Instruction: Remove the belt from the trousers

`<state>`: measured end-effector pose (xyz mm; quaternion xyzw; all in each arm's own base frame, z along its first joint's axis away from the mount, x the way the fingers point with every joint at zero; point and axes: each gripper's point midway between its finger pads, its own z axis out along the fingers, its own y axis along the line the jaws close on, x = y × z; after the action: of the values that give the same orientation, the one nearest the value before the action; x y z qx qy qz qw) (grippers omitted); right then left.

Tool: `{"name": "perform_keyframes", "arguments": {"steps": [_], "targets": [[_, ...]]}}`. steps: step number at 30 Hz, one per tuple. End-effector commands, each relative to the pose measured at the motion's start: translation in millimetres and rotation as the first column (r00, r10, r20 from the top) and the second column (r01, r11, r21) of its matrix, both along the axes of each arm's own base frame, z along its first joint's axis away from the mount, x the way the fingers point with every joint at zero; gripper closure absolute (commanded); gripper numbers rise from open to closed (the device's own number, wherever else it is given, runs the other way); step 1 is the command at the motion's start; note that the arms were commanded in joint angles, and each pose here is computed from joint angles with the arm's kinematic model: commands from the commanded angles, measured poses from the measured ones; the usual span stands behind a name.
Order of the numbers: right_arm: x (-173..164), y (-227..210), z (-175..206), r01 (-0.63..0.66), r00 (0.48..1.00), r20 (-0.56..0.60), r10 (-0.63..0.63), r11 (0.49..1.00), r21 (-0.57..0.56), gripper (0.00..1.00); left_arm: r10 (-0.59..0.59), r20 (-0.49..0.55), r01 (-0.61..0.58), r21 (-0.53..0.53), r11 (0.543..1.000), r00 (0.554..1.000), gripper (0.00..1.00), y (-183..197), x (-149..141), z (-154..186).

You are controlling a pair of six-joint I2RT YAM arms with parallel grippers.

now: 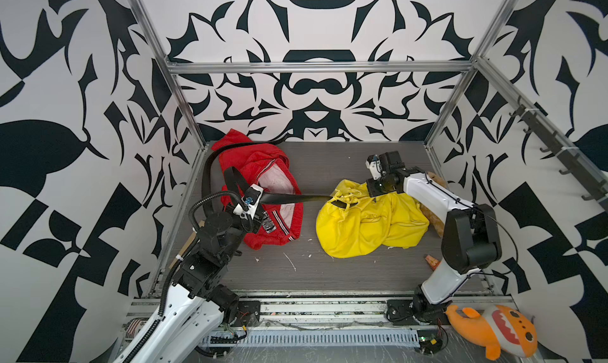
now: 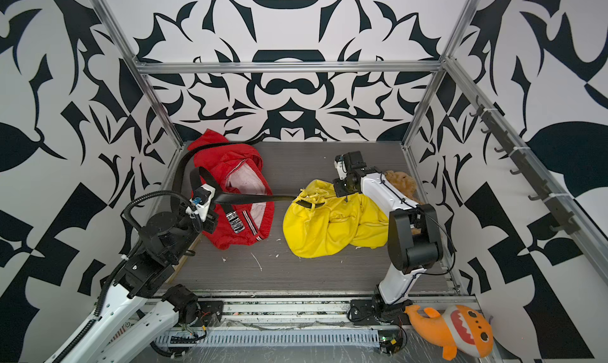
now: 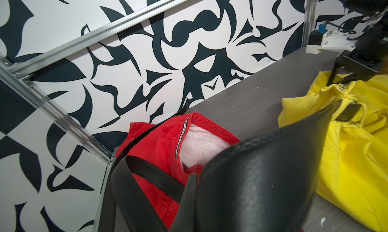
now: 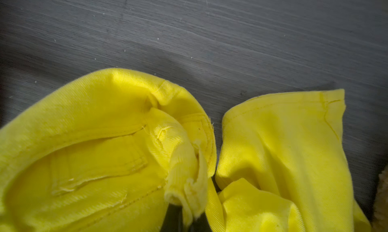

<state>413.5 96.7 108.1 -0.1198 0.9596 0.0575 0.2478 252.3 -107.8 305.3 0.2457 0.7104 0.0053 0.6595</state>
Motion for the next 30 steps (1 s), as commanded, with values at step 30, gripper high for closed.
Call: {"name": "perform_keyframes", "arguments": {"steps": [30], "targets": [[22,-13,11,-0.001,0.999,0.042,-0.004,0.993,0.122,0.73,0.064,-0.136,-0.084,-0.151,0.985,0.989,1.00,25,91,36]]}}
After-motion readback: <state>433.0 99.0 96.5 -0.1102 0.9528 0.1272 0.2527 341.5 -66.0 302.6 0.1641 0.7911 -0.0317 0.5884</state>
